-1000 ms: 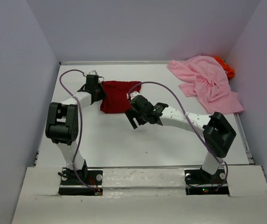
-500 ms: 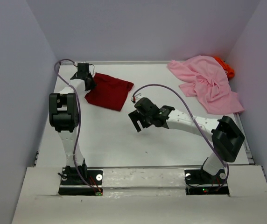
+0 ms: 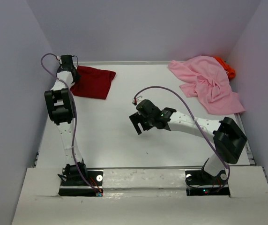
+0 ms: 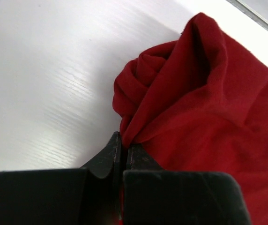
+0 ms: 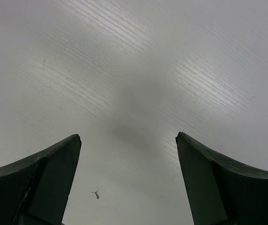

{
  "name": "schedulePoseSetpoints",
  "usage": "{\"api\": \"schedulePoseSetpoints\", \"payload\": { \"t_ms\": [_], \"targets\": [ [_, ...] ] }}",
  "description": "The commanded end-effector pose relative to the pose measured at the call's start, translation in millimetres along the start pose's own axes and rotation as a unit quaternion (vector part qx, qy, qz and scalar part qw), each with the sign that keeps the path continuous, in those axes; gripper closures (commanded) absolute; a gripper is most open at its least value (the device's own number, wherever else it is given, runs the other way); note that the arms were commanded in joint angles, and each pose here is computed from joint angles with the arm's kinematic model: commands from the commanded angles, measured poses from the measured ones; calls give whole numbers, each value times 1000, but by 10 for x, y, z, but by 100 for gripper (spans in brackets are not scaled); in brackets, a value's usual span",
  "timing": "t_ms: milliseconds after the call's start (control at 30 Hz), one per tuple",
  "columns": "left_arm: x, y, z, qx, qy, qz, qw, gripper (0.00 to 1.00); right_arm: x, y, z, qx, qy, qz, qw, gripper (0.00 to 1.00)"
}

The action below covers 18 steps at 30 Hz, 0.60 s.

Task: Fold and stack the t-shirts
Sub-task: Neatly place the folded tshirt to the corner

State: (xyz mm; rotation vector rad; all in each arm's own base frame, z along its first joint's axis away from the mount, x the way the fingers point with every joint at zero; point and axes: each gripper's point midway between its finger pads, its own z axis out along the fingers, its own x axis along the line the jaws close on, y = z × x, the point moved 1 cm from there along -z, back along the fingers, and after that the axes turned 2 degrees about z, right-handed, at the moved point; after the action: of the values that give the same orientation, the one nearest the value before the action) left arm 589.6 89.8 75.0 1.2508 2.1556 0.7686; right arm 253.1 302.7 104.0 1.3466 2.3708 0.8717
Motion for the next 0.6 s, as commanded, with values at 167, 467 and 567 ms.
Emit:
{"api": "schedulePoseSetpoints", "payload": {
  "t_ms": [167, 467, 567],
  "targets": [
    [332, 432, 81, -34, 18, -28, 999, 100, 151, 112, -36, -24, 29, 6, 999, 11],
    [827, 741, 61, -66, 54, -59, 995, 100, 161, 60, -36, -21, 35, 10, 999, 11],
    [953, 771, 86, -68, 58, -68, 994, 100, 164, 41, -34, -21, 38, 11, 999, 11]
  ]
}}
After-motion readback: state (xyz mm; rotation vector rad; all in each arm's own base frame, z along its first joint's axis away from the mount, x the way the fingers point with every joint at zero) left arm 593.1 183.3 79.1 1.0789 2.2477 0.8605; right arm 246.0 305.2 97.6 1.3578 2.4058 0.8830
